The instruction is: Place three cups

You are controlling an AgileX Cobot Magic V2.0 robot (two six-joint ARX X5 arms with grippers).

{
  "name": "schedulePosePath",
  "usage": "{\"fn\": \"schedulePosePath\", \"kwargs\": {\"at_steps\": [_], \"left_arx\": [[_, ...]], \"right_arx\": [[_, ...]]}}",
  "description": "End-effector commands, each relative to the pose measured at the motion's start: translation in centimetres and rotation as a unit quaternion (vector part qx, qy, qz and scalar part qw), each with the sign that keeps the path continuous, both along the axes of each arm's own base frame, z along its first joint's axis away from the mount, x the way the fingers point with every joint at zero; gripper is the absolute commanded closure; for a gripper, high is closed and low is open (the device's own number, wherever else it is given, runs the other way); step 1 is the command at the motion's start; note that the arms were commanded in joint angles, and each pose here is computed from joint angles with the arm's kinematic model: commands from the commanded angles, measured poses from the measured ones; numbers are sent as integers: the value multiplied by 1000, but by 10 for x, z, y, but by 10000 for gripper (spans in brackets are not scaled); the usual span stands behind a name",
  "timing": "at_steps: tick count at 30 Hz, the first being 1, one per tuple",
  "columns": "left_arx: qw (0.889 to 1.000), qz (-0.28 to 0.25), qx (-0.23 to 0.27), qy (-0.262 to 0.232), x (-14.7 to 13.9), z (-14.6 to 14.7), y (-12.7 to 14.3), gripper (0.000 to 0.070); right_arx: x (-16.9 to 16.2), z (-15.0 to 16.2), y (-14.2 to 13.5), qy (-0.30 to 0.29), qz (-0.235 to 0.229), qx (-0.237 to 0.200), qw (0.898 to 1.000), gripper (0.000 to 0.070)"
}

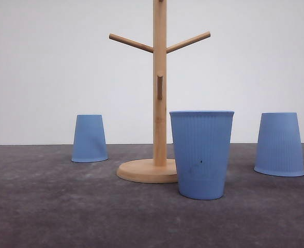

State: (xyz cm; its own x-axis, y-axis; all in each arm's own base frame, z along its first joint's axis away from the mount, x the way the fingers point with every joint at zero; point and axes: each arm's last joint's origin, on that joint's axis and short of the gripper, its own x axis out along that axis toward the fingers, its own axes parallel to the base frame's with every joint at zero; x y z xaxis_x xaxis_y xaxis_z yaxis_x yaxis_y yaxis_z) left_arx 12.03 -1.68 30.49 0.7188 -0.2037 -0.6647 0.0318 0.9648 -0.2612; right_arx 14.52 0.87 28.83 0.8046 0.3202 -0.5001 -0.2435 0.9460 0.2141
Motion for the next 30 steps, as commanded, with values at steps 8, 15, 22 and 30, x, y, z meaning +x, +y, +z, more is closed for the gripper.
{"fn": "schedulePosePath", "kwargs": {"at_steps": [8, 15, 22, 30], "left_arx": [[993, -114, 30, -16, 9, 12, -23, 697], [984, -168, 55, -36, 8, 13, -32, 696], [983, -171, 47, -39, 8, 15, -33, 121], [990, -137, 16, -37, 24, 22, -38, 153]], "right_arx": [[8, -2, 31, -1, 100, -37, 994, 693], [5, -3, 42, -6, 144, -46, 989, 667], [4, -2, 44, -6, 148, -45, 988, 371], [3, -1, 43, -11, 148, -44, 988, 371]]}}
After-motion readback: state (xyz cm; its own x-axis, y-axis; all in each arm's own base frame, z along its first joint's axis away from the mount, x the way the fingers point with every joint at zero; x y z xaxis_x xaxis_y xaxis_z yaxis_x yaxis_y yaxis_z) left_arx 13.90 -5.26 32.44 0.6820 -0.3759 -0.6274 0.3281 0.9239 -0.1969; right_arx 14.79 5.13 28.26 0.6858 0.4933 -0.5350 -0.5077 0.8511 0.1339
